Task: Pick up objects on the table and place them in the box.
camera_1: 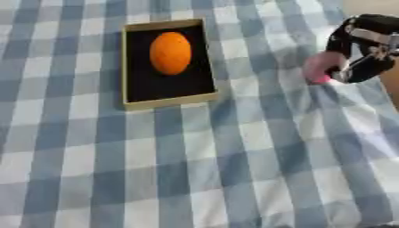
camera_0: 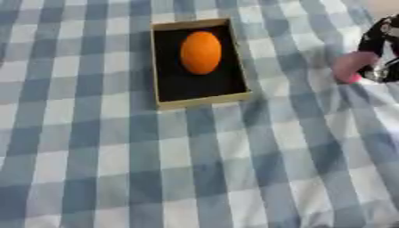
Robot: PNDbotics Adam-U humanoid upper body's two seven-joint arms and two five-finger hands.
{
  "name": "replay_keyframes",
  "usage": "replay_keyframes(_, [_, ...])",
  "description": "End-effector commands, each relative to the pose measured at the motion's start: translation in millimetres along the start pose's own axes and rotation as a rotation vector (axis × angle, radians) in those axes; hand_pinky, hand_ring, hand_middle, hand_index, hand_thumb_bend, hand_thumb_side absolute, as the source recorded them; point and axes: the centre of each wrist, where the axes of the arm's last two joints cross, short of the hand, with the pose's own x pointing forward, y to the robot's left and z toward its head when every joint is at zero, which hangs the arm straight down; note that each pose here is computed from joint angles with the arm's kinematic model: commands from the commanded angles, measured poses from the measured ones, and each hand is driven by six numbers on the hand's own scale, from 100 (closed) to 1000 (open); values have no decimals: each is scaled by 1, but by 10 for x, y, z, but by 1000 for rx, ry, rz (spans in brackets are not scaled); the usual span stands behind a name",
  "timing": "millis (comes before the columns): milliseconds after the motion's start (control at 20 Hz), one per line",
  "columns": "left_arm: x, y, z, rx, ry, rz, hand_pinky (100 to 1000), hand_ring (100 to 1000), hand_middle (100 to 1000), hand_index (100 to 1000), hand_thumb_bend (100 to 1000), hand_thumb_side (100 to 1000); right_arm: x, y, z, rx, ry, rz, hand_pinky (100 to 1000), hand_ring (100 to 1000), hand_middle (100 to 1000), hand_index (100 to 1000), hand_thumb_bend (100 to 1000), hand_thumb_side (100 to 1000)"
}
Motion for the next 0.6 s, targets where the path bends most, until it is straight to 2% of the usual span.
replay_keyframes(50, [36, 69, -83, 1, -40, -21, 851, 842, 742, 847, 100, 720, 43, -278, 119, -69, -1, 64, 255, 527, 476, 572, 221, 100])
replay_keyframes(200, [36, 69, -83, 1, -40, -22, 850, 842, 742, 847, 100, 718, 69, -313, 134, -80, -6, 71, 256, 529, 479, 575, 246, 100])
replay_keyframes(600, [36, 72, -84, 0, -41, -24, 850, 841, 742, 847, 100, 718, 339, -670, 225, -179, -95, 145, 238, 540, 479, 575, 235, 100])
